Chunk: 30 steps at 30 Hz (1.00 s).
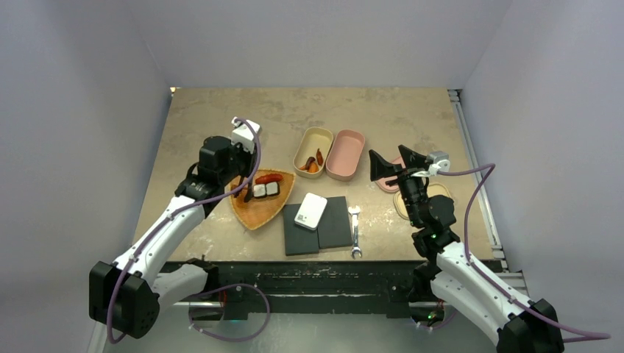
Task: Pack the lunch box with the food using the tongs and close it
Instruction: Pick up the fake food from the plate.
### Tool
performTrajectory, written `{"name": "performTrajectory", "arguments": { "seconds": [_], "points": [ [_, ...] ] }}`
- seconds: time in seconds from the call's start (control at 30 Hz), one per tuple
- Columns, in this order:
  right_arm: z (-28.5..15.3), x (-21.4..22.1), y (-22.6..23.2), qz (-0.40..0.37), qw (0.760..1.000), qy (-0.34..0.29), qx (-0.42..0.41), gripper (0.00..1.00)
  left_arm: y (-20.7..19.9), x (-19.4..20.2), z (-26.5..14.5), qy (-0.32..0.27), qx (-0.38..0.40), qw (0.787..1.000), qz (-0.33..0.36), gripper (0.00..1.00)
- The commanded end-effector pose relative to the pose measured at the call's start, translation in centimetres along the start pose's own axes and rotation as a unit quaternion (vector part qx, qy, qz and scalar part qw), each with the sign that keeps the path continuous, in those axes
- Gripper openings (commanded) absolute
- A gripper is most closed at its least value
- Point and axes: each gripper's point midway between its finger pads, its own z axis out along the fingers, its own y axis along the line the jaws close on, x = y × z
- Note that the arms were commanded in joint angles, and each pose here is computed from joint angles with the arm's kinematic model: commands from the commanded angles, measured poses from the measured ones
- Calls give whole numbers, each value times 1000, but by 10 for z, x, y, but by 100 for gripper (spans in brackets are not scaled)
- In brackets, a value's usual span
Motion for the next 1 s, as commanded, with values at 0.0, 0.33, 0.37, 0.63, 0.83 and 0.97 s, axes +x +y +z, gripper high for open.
{"name": "performTrajectory", "arguments": {
  "seconds": [0.0,0.33,0.37,0.63,0.83,0.97],
  "points": [
    [0,-6,4,0,1000,-13,-10,99,6,-20,-3,-52,-8,999,12,26],
    [0,-6,5,1,1000,-13,-12,99,1,-17,4,-66,7,998,11,28],
    [0,-6,5,1,1000,-14,-12,99,1,-16,4,-67,8,998,12,28],
    [0,-6,6,1,1000,-14,-15,99,3,0,10,-50,4,999,12,28],
    [0,-6,5,2,1000,-14,-14,99,5,14,13,-26,-3,1000,14,29],
    [0,-6,5,3,1000,-14,-14,99,8,18,13,-17,-13,1000,14,23]
  ]
}}
